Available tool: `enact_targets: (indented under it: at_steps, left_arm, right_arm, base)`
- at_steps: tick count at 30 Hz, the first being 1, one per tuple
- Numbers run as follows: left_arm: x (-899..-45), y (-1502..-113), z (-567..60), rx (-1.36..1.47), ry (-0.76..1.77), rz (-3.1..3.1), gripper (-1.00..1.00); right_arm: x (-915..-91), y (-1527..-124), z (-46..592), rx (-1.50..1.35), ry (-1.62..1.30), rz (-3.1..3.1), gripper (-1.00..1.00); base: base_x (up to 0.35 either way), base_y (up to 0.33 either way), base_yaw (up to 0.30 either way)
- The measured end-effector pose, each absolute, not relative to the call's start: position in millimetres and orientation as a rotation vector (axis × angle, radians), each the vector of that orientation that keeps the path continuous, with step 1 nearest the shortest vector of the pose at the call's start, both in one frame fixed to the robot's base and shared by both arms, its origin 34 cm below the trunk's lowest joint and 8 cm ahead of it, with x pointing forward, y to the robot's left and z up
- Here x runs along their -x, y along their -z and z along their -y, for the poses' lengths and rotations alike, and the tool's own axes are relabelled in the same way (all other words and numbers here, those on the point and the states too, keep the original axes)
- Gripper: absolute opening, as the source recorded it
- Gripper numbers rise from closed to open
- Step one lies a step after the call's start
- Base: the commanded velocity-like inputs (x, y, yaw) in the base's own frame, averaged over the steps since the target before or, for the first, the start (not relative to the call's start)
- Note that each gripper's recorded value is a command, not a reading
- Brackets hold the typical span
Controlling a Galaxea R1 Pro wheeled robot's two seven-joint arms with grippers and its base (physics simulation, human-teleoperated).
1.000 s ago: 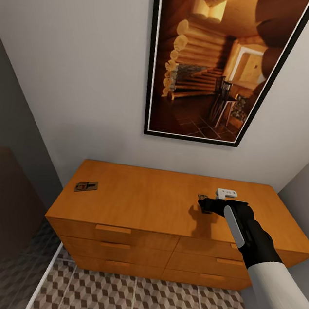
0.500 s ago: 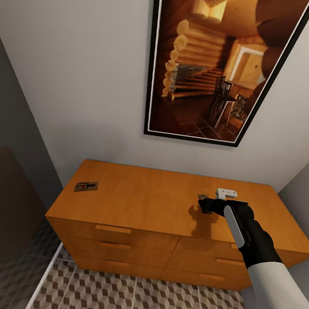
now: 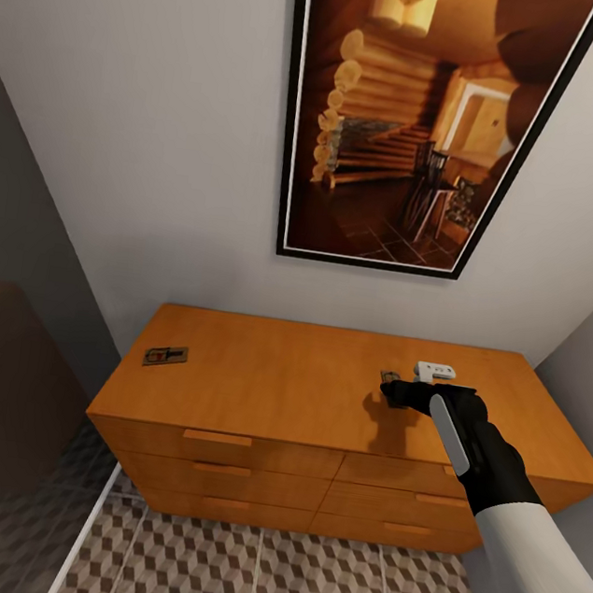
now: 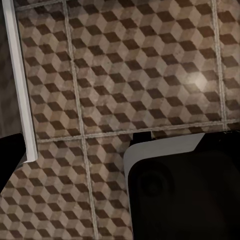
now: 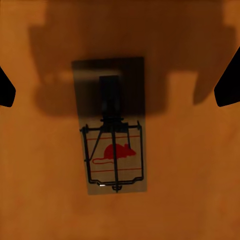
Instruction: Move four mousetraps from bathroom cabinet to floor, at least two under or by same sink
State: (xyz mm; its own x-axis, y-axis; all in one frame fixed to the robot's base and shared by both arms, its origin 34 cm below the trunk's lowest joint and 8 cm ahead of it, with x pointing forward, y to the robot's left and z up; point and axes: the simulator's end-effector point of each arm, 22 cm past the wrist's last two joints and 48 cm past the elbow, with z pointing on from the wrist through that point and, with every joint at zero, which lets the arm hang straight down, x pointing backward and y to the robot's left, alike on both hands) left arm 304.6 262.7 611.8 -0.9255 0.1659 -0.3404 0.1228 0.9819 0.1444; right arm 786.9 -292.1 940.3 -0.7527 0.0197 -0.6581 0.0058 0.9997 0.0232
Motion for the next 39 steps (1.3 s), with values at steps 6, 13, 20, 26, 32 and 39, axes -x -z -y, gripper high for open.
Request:
enact_targets:
  at_steps: [6, 13, 20, 26, 32, 39]
  left_arm:
    - [-303, -611, -263, -0.209, -0.17, -2.773, 1.0]
    - [-303, -611, -263, -0.209, -0.171, -2.775, 1.0]
    - [-303, -611, -263, -0.209, -0.171, -2.775, 1.0]
    - [-303, -611, -263, -0.209, -0.171, -2.775, 1.0]
    - [-303, -611, -263, -0.209, -0.171, -2.775, 1.0]
    - [-303, -611, -263, -0.209, -0.171, -2.775, 1.0]
  right_arm:
    - [-787, -938, 293, -0.019, -0.024, -2.426, 1.0]
    - [-787, -938, 295, -0.02, -0.022, -2.426, 1.0]
    - [-787, -940, 309, -0.023, 0.002, -2.423, 1.0]
    - [-787, -940, 314, -0.025, 0.01, -2.422, 1.0]
    - [-787, -940, 316, -0.026, 0.012, -2.421, 1.0]
    - [-787, -940, 315, -0.025, 0.011, -2.422, 1.0]
  base:
    - [0.0, 0.0, 0.0]
    - [0.0, 0.0, 0.0]
    - [0.0, 0.0, 0.0]
    - [0.0, 0.0, 0.0]
    - [0.0, 0.0, 0.0]
    - [0.0, 0.0, 0.0]
